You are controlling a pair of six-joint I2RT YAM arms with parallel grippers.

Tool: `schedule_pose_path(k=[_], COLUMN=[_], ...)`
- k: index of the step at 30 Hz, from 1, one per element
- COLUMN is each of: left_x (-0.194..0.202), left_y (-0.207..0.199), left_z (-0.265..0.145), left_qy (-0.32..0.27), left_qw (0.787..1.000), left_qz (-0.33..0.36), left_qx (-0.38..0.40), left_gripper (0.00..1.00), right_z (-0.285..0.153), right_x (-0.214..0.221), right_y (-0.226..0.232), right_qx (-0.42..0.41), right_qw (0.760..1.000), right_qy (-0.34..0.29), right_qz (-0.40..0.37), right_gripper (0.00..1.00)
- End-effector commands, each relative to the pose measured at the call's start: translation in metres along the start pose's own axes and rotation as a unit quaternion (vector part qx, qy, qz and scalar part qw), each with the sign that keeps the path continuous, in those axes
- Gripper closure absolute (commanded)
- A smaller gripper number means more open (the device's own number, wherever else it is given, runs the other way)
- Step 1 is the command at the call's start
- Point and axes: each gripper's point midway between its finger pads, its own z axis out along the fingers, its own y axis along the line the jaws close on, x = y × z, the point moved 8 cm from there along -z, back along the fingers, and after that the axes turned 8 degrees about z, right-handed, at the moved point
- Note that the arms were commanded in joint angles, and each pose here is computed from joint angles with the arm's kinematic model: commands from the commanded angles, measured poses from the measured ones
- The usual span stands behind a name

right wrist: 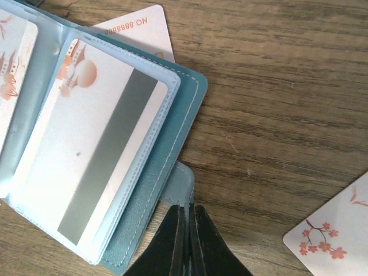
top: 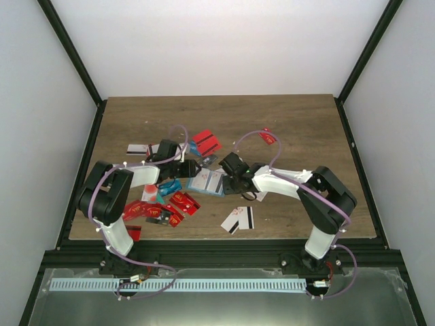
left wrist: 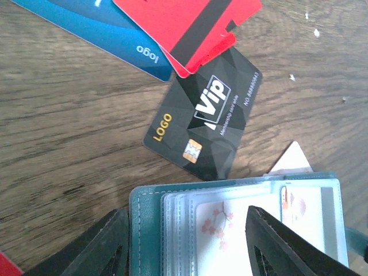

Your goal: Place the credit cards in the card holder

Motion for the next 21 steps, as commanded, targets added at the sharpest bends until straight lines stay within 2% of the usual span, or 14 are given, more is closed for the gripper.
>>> schedule_pose_path(k=[1,21], left_x=[0.031,0.009], left_y=[-0.006,-0.065], left_z=[0.006,-0.026], left_qy=[0.057,0.011], left_qw=[0.997,0.991], left_qz=[-0.023,0.005], left_qx=[0.049,0.135], left_gripper=[0.43,0.43], right_z=[-0.002,0.005], right_x=[-0.004,-0.003], right_y=[0.003,0.002], right_qx=[-0.025,-0.019], right_qw=[1.0,1.0], right_qy=[-0.006,0.002], right_qz=[-0.005,-0.002], right_gripper=[0.99,0.99])
